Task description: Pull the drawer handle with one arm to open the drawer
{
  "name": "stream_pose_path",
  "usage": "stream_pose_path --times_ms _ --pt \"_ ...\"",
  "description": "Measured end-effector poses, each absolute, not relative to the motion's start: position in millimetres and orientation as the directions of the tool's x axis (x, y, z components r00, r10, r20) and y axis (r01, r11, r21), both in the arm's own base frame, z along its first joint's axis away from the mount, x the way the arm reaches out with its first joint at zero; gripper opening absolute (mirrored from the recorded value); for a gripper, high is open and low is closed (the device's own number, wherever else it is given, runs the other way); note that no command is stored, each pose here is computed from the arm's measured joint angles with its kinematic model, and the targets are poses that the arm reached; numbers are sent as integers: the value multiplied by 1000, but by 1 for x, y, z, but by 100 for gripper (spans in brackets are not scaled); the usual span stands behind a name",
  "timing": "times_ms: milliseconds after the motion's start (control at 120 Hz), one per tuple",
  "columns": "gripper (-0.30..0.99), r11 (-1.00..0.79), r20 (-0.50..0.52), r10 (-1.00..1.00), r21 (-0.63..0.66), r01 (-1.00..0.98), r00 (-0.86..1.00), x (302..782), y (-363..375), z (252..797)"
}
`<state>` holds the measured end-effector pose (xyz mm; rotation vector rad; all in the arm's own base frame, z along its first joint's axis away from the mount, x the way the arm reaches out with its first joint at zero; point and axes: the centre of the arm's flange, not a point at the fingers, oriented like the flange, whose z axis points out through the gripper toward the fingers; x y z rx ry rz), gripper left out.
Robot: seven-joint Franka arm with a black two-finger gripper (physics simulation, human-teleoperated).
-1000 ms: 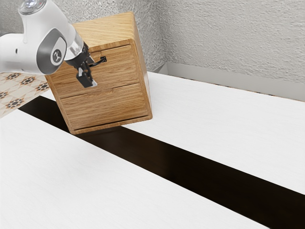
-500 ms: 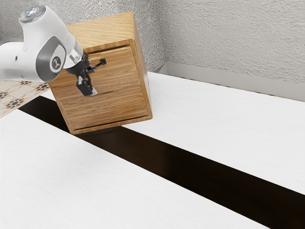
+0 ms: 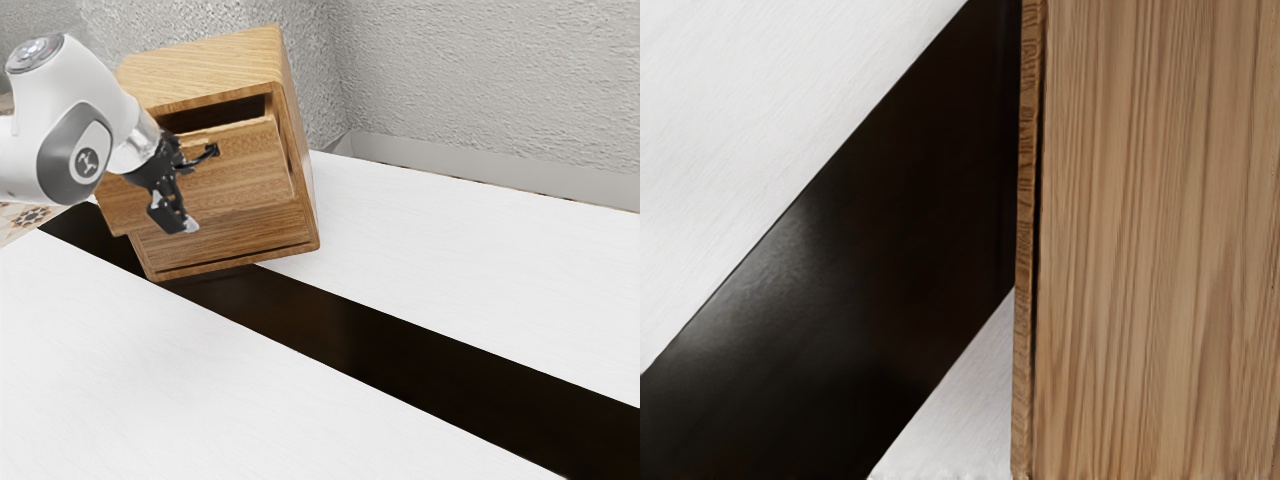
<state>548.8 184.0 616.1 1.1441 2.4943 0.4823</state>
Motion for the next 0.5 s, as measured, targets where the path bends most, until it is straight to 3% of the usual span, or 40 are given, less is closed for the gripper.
stream_pose_path --times_ms 500 --pt "69 568 -169 812 454 687 -559 515 143 627"
